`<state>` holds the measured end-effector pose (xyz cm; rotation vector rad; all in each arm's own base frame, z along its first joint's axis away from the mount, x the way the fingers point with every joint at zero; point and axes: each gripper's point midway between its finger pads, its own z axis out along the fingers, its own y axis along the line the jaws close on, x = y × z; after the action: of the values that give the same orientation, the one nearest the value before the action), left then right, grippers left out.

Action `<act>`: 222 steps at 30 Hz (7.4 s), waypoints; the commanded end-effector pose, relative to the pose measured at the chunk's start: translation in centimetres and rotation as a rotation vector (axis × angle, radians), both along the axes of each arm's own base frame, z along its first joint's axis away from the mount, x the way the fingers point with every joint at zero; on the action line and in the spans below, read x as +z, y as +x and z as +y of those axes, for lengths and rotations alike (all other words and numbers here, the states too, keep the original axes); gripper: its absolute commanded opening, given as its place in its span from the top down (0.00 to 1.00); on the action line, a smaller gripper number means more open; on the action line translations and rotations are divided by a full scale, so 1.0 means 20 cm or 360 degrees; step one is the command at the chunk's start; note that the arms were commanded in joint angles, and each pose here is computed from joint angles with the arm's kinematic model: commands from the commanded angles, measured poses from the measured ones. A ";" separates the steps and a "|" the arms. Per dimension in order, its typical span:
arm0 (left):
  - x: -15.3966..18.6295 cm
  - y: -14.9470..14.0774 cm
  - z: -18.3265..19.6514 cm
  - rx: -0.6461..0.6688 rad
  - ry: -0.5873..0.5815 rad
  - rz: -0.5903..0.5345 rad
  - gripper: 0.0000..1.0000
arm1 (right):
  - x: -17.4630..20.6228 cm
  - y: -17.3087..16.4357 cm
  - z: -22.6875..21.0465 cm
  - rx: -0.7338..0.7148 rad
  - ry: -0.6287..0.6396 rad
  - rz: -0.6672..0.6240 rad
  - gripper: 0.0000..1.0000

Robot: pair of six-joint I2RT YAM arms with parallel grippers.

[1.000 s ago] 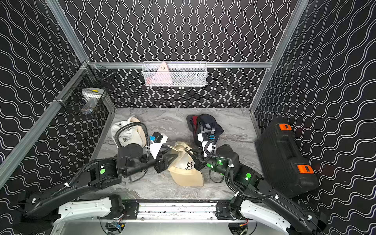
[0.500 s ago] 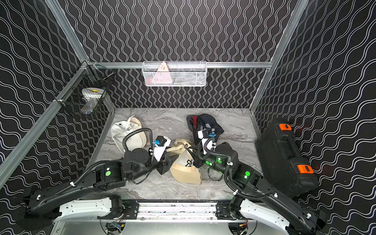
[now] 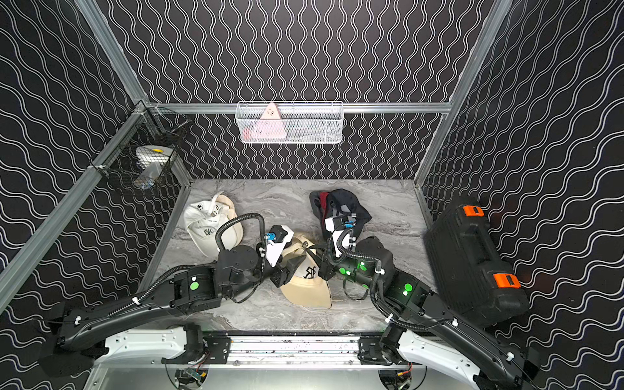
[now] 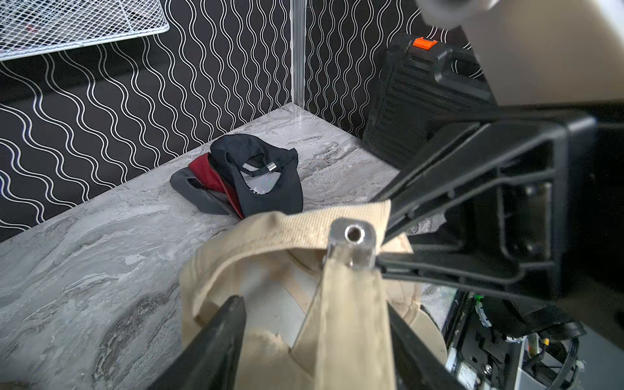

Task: Open the adjustable buckle of the baseball cap
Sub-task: Pull the adjustable strap on the baseball cap.

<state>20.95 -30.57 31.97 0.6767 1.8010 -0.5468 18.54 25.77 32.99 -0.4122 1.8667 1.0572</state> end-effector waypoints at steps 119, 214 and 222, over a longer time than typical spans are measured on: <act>-0.04 -0.12 -0.08 -0.0242 0.0152 0.0061 1.00 | -0.13 -0.13 0.05 0.0103 -0.0236 -0.0101 0.95; 0.16 -0.14 0.01 -0.0228 0.0158 -0.0016 1.00 | -0.32 0.01 -0.28 -0.0435 -0.0380 -0.0087 0.81; 0.17 0.02 0.06 -0.0189 -0.0064 0.0113 1.00 | -0.33 0.00 -0.32 -0.0432 -0.0419 -0.0083 0.70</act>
<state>20.94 -28.86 33.60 0.7996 1.8651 -0.5845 18.59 19.81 26.21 -0.3371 1.9589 0.6150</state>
